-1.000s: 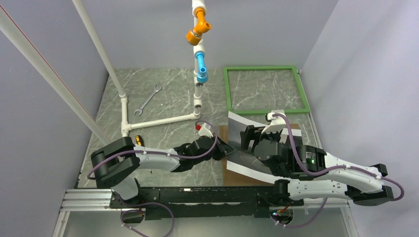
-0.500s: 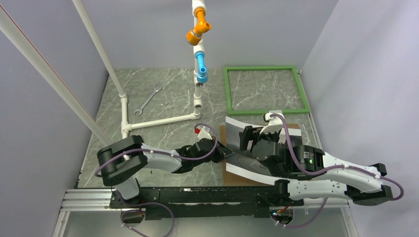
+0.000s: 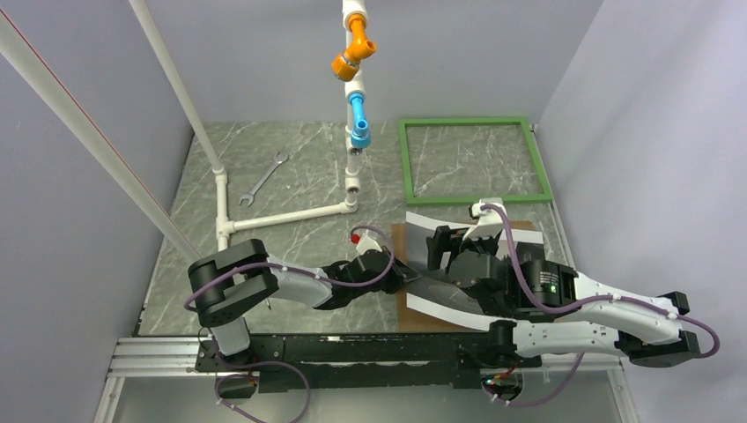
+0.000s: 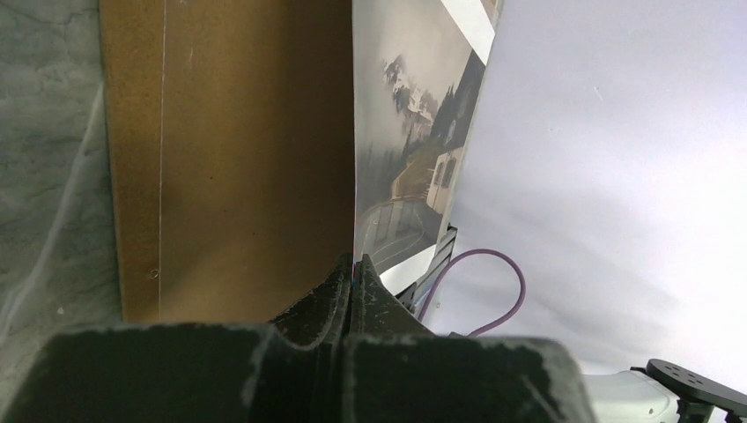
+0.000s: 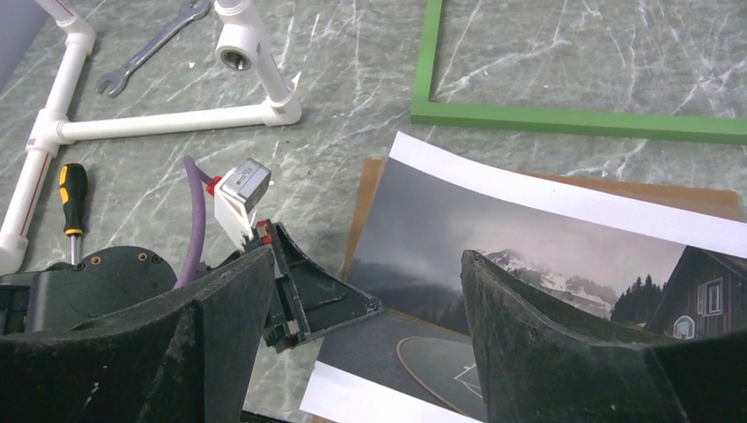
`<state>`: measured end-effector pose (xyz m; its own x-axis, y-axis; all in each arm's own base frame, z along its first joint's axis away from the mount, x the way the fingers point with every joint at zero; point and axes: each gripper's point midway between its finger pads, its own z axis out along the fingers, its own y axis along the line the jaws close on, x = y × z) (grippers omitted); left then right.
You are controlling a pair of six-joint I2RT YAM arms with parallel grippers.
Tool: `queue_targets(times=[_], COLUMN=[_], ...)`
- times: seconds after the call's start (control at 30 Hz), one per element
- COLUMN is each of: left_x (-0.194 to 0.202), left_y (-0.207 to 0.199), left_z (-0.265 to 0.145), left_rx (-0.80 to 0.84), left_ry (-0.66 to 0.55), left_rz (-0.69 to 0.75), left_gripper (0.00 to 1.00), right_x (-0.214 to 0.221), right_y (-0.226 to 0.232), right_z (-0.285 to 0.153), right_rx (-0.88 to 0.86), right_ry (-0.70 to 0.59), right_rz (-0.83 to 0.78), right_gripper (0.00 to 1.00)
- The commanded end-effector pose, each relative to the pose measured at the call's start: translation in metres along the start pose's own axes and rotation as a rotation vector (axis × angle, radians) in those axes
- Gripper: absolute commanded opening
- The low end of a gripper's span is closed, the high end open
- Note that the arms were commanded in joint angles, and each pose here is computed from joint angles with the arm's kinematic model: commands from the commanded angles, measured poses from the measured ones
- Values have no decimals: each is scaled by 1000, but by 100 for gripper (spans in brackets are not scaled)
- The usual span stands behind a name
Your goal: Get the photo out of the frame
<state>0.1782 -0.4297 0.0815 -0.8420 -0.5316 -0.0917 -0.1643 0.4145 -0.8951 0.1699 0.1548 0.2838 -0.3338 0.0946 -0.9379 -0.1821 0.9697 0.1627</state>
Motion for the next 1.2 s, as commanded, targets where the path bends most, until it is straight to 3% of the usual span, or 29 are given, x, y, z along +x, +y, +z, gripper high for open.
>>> queue_targets(times=[0.0,0.47,0.5,0.63,0.83,1.03,1.17], left_x=[-8,-3,-3,-1,1,4,1], left_y=[-12,9,9,10,10,16,41], left_z=[-1,-1,-1,-4,-12,-23,-41], left_rx=[30,-25,-24,-36,-34,-96,-270], left_ry=[-50,-23,-19,-10,7,38,37], left_rz=[-41,-71,-70,-58,-23,-2,24], left_gripper=[0,1,4,35,69,86,98], right_x=[-1,5,5,7,9,13,15], right_y=[-2,0,-1,-1,-1,5,5], right_z=[1,3,3,3,5,9,12], right_rx=[13,12,13,14,18,24,42], right_ry=[-14,-1,-1,-1,-2,5,5], right_rz=[6,6,5,6,4,-21,-36], right_gripper=[80,80,80,80,81,82,84])
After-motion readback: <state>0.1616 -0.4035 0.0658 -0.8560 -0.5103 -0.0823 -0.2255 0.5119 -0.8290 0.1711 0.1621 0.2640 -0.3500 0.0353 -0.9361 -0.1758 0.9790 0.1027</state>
